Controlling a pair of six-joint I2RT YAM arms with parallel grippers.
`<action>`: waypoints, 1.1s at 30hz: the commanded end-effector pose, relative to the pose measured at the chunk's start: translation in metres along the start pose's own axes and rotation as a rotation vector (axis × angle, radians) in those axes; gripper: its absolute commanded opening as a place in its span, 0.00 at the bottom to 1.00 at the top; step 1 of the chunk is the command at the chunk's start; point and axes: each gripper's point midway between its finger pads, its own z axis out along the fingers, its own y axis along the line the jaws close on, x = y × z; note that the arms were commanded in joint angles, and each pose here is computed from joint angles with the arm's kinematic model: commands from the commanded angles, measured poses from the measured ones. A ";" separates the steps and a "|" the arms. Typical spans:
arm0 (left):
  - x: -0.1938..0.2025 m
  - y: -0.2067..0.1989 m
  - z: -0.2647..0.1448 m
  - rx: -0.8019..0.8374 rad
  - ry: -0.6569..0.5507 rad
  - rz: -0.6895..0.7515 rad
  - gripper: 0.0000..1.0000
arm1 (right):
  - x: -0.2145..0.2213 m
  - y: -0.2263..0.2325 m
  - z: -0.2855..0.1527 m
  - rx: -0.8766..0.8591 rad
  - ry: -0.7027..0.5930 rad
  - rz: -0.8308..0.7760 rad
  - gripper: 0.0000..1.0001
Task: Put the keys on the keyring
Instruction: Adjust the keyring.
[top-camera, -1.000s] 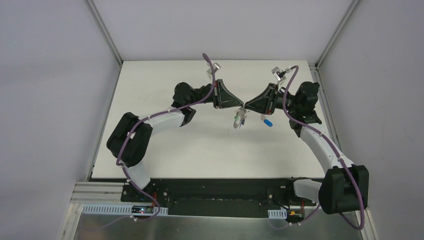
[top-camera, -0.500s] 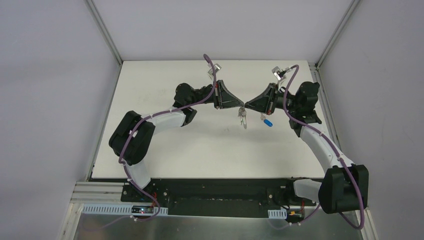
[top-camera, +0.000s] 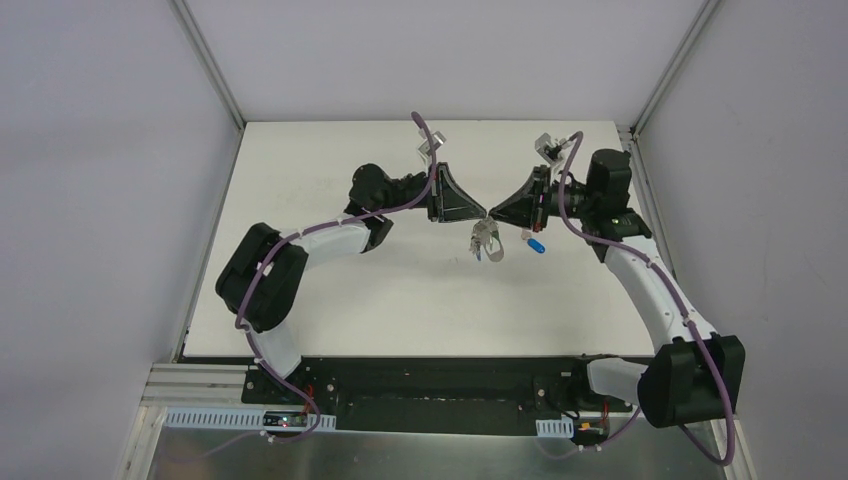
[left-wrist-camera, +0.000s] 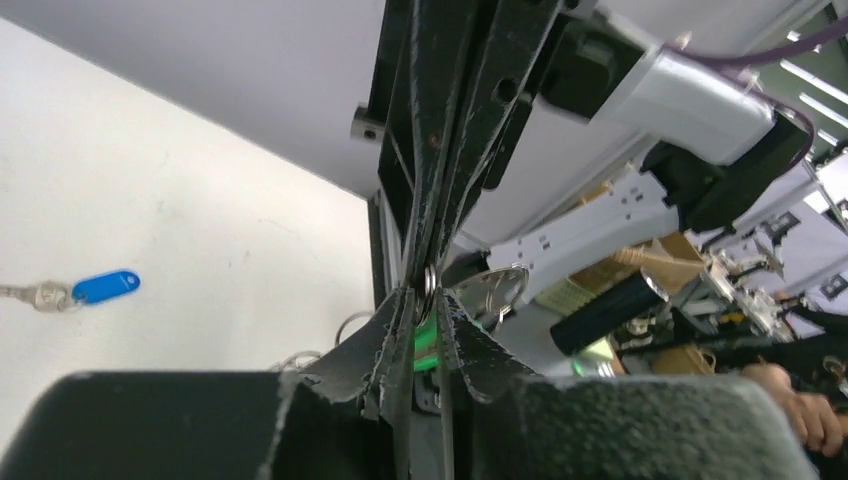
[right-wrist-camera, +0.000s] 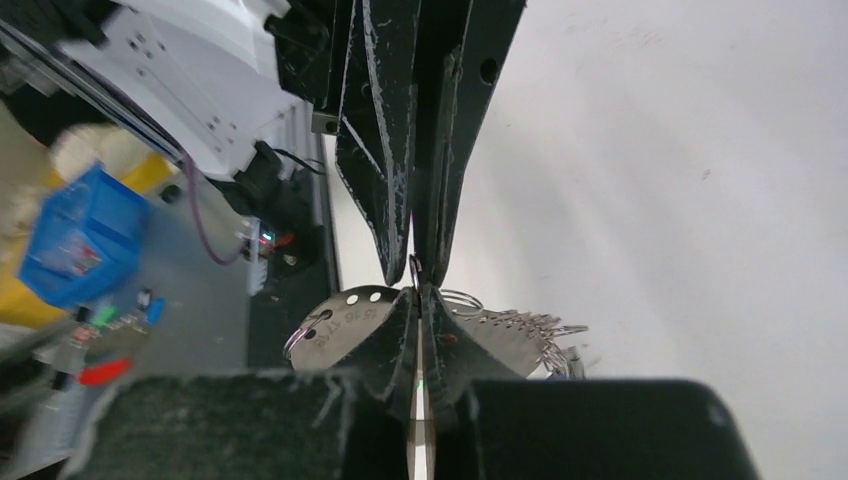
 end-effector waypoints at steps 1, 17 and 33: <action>-0.001 -0.025 -0.007 0.043 0.092 0.214 0.17 | 0.020 0.022 -0.006 -0.021 0.177 -0.327 0.00; 0.032 0.042 -0.081 -0.482 0.531 0.394 0.34 | 0.061 0.015 -0.024 0.141 0.550 -0.799 0.00; 0.022 0.072 -0.108 -0.769 0.617 0.282 0.70 | 0.065 -0.017 -0.048 0.356 0.656 -1.050 0.00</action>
